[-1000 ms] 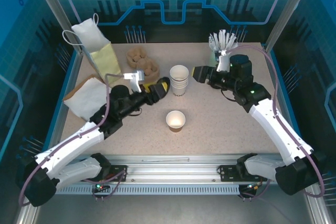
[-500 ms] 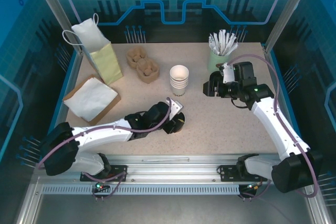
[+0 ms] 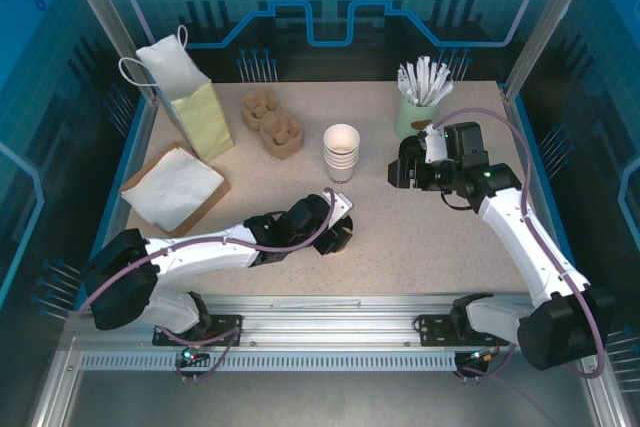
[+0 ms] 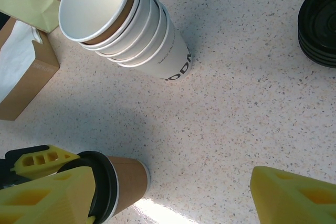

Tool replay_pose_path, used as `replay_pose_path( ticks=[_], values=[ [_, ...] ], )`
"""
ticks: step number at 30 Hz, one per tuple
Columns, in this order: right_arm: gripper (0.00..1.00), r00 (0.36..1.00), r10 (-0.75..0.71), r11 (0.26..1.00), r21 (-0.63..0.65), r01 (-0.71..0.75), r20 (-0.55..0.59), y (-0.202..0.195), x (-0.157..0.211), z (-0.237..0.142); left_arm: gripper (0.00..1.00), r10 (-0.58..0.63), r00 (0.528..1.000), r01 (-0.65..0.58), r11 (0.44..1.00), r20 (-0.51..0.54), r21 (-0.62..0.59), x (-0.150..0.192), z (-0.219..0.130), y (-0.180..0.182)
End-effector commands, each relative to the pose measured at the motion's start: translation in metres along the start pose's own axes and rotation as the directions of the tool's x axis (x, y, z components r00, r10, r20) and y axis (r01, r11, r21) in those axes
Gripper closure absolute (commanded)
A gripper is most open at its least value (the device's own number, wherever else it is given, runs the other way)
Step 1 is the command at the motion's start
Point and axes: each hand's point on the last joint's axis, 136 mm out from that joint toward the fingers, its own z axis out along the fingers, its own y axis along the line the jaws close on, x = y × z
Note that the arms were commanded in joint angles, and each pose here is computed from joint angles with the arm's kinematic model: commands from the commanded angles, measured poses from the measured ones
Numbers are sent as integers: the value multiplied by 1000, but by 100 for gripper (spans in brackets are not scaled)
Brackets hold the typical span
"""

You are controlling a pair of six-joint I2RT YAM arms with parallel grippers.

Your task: Pack the takeout coffee

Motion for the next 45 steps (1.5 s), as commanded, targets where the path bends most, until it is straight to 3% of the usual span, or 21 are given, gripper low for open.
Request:
replay_pose_path(
  ticks=[1, 19, 45],
  values=[
    [21, 1000, 3, 1000, -17, -3, 2, 1, 2, -4, 34, -8, 1000, 8, 1000, -7, -11, -4, -2, -1],
    [22, 1000, 18, 999, -33, -19, -5, 3, 3, -3, 29, -92, 996, 92, 996, 10, 18, -5, -2, -6],
    [22, 999, 32, 998, -50, -33, -22, 5, 6, 2, 29, -114, 993, 114, 993, 4, 0, -8, -4, -7]
  ],
)
